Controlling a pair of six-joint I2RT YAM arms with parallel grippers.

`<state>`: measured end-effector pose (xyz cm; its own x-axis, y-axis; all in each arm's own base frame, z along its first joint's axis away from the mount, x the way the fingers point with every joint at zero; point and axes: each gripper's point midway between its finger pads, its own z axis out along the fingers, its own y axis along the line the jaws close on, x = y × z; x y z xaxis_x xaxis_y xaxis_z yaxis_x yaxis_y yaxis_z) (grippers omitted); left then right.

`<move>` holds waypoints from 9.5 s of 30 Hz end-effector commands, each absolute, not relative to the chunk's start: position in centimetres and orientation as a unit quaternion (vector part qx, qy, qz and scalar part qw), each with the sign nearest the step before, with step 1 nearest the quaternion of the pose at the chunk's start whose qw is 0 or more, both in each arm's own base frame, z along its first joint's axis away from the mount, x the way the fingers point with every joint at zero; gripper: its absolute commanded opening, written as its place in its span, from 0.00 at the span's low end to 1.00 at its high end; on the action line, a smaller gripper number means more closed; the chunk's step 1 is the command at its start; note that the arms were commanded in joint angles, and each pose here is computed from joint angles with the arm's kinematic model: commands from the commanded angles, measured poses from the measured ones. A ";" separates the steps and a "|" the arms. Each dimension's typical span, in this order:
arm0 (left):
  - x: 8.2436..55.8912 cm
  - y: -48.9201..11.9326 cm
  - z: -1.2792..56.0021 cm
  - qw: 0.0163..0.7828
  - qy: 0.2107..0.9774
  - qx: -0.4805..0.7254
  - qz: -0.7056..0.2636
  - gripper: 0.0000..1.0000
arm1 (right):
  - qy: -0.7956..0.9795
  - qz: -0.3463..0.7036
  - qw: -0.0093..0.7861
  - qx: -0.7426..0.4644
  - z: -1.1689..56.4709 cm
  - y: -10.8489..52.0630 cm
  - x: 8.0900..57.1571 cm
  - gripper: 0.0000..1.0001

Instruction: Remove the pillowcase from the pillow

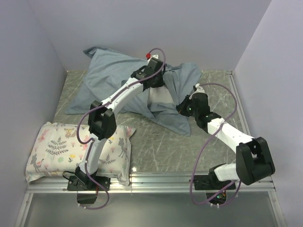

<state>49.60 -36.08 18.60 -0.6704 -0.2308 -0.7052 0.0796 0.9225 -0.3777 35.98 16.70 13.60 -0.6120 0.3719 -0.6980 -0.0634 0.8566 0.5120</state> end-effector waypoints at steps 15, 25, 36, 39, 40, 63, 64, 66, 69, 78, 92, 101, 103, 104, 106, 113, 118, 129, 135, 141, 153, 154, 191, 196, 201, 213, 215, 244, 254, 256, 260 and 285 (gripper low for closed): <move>52.7 -25.9 35.1 0.511 0.809 -0.115 -0.268 0.00 | 0.899 0.151 0.368 0.182 4.7 13.1 33.7 0.00; 52.9 -25.7 35.9 0.507 0.804 -0.115 -0.289 0.00 | 0.872 0.202 0.424 0.136 7.7 15.2 32.6 0.08; 52.7 -26.3 34.5 0.494 0.806 -0.120 -0.304 0.00 | 0.859 0.227 0.457 0.044 11.2 19.4 30.0 0.52; 52.3 -26.5 34.5 0.493 0.806 -0.116 -0.306 0.00 | 0.853 0.228 0.466 0.057 12.2 19.3 30.3 0.62; 52.3 -26.5 34.1 0.491 0.808 -0.115 -0.304 0.00 | 0.849 0.233 0.471 0.059 12.8 19.3 30.3 0.64; 50.4 -27.6 35.1 0.489 0.807 -0.095 -0.318 0.00 | 0.856 0.152 0.494 0.023 13.9 20.4 35.5 0.14; 50.4 -27.4 35.3 0.491 0.806 -0.095 -0.317 0.00 | 0.858 0.147 0.491 0.032 13.6 20.2 35.5 0.10; 50.1 -27.2 35.6 0.493 0.806 -0.091 -0.314 0.00 | 0.860 0.127 0.492 0.053 13.0 19.0 35.5 0.02; 49.9 -26.6 36.7 0.501 0.802 -0.090 -0.312 0.00 | 0.868 0.105 0.477 0.087 11.2 17.1 35.0 0.00; 49.5 -22.6 40.4 0.525 0.782 -0.110 -0.319 0.00 | 0.892 0.079 0.411 0.169 6.3 11.8 35.2 0.00; 48.8 -24.2 38.3 0.502 0.784 -0.106 -0.349 0.00 | 0.821 0.221 0.518 0.099 23.2 16.8 33.2 0.63; 48.6 -26.1 37.8 0.497 0.789 -0.099 -0.347 0.00 | 0.828 0.206 0.519 0.046 27.0 21.9 34.1 0.81; 48.5 -26.4 37.7 0.496 0.790 -0.098 -0.347 0.00 | 0.839 0.204 0.503 0.033 25.6 23.1 34.7 0.82; 48.6 -26.3 37.5 0.496 0.791 -0.099 -0.345 0.00 | 0.838 0.205 0.505 0.028 25.8 23.6 34.8 0.82; 48.6 -26.4 37.1 0.493 0.794 -0.098 -0.342 0.00 | 0.843 0.194 0.500 0.021 25.1 24.2 35.2 0.82; 48.3 -26.1 36.4 0.492 0.800 -0.098 -0.329 0.00 | 0.866 0.109 0.485 0.050 21.1 20.9 34.8 0.42; 48.4 -25.2 37.2 0.501 0.799 -0.101 -0.318 0.00 | 0.870 0.081 0.479 0.082 17.9 16.9 33.3 0.14; 46.8 -26.2 37.3 0.480 0.805 -0.069 -0.342 0.00 | 0.889 0.081 0.435 0.118 11.8 14.0 34.9 0.08; 39.5 -30.4 29.9 0.407 0.846 -0.001 -0.345 0.00 | 0.884 0.094 0.445 0.111 13.4 15.4 40.5 0.25; 34.9 -31.6 22.0 0.353 0.874 0.009 -0.333 0.00 | 0.861 0.117 0.484 0.106 17.7 15.3 39.8 0.68; 33.5 -32.3 20.9 0.357 0.879 0.021 -0.316 0.00 | 0.842 0.117 0.526 0.027 20.1 20.2 36.1 0.88; 33.4 -32.2 21.0 0.356 0.879 0.021 -0.315 0.00 | 0.844 0.108 0.525 0.027 19.9 20.3 36.5 0.88; 29.9 -28.1 33.7 0.462 0.797 -0.036 -0.388 0.00 | 0.820 0.385 0.423 0.032 22.3 19.5 52.1 0.72; 31.8 -28.9 36.3 0.485 0.763 -0.059 -0.423 0.00 | 0.789 0.469 0.394 0.055 26.1 16.6 51.3 0.81; 33.8 -29.1 37.2 0.489 0.750 -0.076 -0.439 0.00 | 0.782 0.458 0.410 0.101 28.5 13.5 50.5 0.83; 38.8 -34.2 37.3 0.471 0.742 -0.070 -0.472 0.00 | 0.790 0.341 0.498 0.106 31.7 11.4 41.5 0.92; 39.6 -35.2 36.6 0.465 0.747 -0.066 -0.471 0.00 | 0.799 0.336 0.489 0.095 29.6 12.5 38.6 0.94; 39.0 -41.9 35.1 0.394 0.763 0.000 -0.512 0.00 | 0.793 0.385 0.469 0.061 23.5 19.6 36.3 0.83; 40.4 -36.6 34.3 0.425 0.809 0.026 -0.406 0.59 | 0.828 0.222 0.491 0.154 21.3 11.2 38.0 0.00; 40.8 -33.6 35.0 0.450 0.809 0.008 -0.377 0.73 | 0.829 0.212 0.491 0.164 21.3 10.1 38.3 0.00; 42.4 -25.1 32.7 0.478 0.833 -0.065 -0.270 0.78 | 0.830 0.194 0.491 0.177 21.2 8.8 38.7 0.00; 47.7 -6.6 19.3 0.412 0.880 -0.201 -0.124 0.84 | 0.826 0.232 0.487 0.166 22.9 9.6 40.1 0.00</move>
